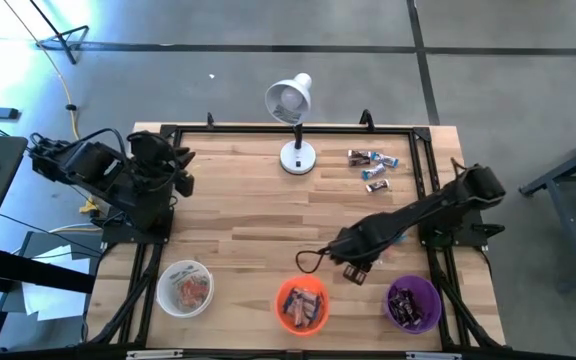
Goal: Organize candy in baskets
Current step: Put the blue gummy into the white bucket
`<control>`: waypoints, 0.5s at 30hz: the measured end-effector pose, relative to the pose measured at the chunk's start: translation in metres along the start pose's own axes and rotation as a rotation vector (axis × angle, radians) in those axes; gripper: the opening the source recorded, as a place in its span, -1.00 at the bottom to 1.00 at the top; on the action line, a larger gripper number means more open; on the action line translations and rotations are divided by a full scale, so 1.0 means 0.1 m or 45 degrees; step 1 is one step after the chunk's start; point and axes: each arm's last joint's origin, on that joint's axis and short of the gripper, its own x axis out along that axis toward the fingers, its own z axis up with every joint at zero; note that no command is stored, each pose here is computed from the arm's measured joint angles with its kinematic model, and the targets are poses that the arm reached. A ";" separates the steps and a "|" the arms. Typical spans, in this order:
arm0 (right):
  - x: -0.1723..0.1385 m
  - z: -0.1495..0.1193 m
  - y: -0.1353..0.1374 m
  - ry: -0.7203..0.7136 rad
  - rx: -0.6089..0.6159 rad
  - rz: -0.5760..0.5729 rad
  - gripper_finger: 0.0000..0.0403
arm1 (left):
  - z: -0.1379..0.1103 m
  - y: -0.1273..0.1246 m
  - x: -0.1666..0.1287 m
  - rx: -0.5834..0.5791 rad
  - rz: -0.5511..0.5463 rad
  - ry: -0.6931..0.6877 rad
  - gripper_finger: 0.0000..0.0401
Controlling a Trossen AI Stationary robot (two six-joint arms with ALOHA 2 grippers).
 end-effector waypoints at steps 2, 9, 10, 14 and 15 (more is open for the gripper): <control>-0.01 -0.06 -0.06 -0.021 -0.004 0.014 -0.42 | 0.00 -0.03 0.02 -0.007 0.007 0.000 -0.68; 0.10 -0.24 -0.28 -0.049 -0.084 -0.007 -0.42 | 0.03 -0.12 0.07 -0.086 0.005 -0.017 -0.68; 0.12 -0.25 -0.29 -0.063 -0.092 0.015 -0.42 | 0.03 -0.13 0.08 -0.097 0.003 -0.020 -0.68; 0.26 -0.27 -0.33 -0.080 -0.110 0.104 -0.42 | 0.04 -0.17 0.09 -0.129 -0.014 -0.018 -0.68; 0.29 -0.28 -0.34 -0.087 -0.119 0.117 -0.42 | 0.05 -0.18 0.09 -0.143 -0.025 -0.018 -0.68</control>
